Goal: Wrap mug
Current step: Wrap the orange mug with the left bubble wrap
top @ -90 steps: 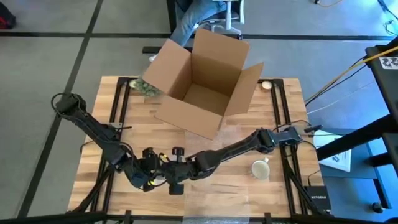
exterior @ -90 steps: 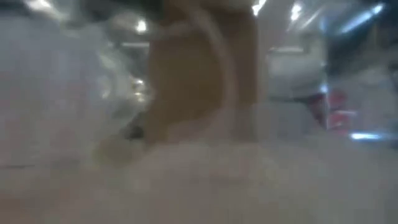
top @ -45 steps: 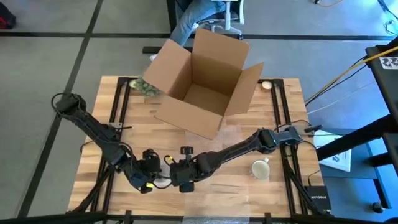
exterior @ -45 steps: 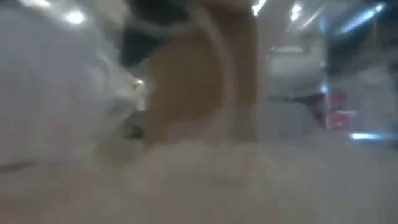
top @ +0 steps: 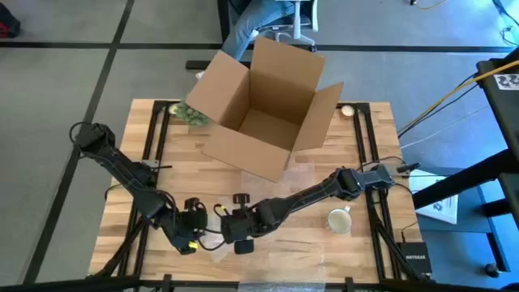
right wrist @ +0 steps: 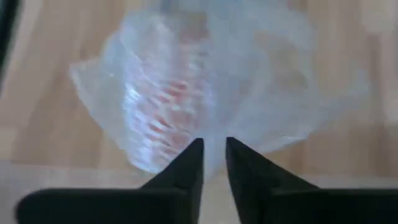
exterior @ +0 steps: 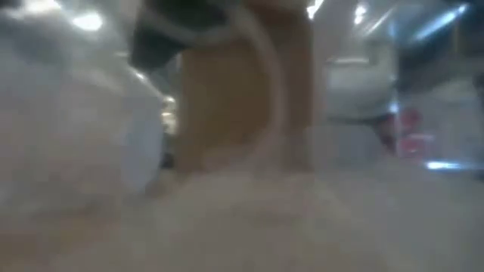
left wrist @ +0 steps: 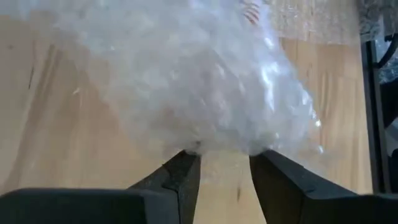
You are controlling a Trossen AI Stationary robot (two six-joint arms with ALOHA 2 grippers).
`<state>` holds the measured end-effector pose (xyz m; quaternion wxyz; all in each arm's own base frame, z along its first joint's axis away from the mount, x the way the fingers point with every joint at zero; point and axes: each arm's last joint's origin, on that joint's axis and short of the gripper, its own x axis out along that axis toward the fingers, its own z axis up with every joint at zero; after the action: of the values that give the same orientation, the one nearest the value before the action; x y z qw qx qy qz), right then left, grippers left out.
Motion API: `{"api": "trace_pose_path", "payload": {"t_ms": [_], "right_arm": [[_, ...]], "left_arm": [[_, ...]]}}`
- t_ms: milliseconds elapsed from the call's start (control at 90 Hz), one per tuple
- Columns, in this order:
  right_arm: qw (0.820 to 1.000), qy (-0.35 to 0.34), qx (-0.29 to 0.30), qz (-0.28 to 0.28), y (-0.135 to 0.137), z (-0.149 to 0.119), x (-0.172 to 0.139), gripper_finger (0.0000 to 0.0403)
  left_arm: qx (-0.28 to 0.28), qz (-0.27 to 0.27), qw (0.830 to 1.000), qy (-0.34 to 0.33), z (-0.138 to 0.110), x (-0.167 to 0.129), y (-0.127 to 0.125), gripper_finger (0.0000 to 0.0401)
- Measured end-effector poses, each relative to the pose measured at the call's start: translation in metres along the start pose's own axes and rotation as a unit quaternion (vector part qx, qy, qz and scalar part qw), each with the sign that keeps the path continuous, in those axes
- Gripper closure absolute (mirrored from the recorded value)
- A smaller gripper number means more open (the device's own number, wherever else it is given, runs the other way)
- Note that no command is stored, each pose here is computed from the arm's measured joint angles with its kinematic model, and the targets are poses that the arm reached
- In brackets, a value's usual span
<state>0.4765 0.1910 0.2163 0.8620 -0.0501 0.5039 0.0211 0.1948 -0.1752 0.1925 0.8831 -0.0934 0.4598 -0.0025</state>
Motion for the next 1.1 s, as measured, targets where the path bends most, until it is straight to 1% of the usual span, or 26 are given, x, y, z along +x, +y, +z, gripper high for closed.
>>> {"api": "trace_pose_path", "payload": {"t_ms": [133, 189, 289, 344, 422, 556, 644, 744, 811, 911, 1100], "right_arm": [[0.998, 0.044, 0.023, 0.039, 0.002, -0.008, 0.003, 0.0273], [0.997, 0.045, 0.032, 0.046, 0.003, -0.008, 0.003, 0.026], [0.998, 0.028, 0.028, 0.047, 0.007, -0.006, 0.004, 0.0248], [0.998, 0.016, 0.029, 0.045, 0.009, -0.005, 0.009, 0.0245], [0.999, 0.018, 0.03, 0.033, 0.01, -0.007, 0.021, 0.0244], [0.999, 0.009, 0.038, 0.03, 0.015, -0.008, 0.031, 0.0244], [0.999, -0.001, 0.04, 0.026, 0.019, -0.008, 0.039, 0.0244], [0.999, -0.014, 0.041, 0.019, 0.022, -0.008, 0.042, 0.0244], [0.999, -0.018, 0.042, 0.017, 0.022, -0.007, 0.042, 0.0244], [0.999, -0.023, 0.042, 0.02, 0.024, -0.007, 0.043, 0.0244], [0.998, -0.026, 0.042, 0.03, 0.027, -0.007, 0.046, 0.0244]], "left_arm": [[-0.001, -0.001, 1.0, -0.002, 0.0, 0.0, 0.0, 0.0281], [-0.002, 0.0, 1.0, -0.003, 0.001, 0.0, 0.0, 0.0281], [-0.006, 0.003, 1.0, -0.011, 0.001, 0.0, 0.0, 0.0281], [-0.014, 0.005, 1.0, -0.017, -0.001, 0.002, 0.001, 0.0281], [-0.027, 0.007, 0.999, -0.018, -0.006, 0.007, 0.004, 0.0281], [-0.041, -0.016, 0.998, -0.038, -0.015, 0.019, 0.002, 0.0281], [-0.037, -0.021, 0.998, -0.047, -0.02, 0.026, 0.003, 0.0281], [-0.026, -0.012, 0.998, -0.061, -0.023, 0.034, 0.006, 0.0281], [-0.02, -0.009, 0.997, -0.072, -0.02, 0.037, 0.006, 0.0281], [-0.014, -0.023, 0.995, -0.1, -0.013, 0.038, 0.004, 0.0281], [0.0, -0.04, 0.991, -0.128, 0.003, 0.031, -0.006, 0.0281]]}}
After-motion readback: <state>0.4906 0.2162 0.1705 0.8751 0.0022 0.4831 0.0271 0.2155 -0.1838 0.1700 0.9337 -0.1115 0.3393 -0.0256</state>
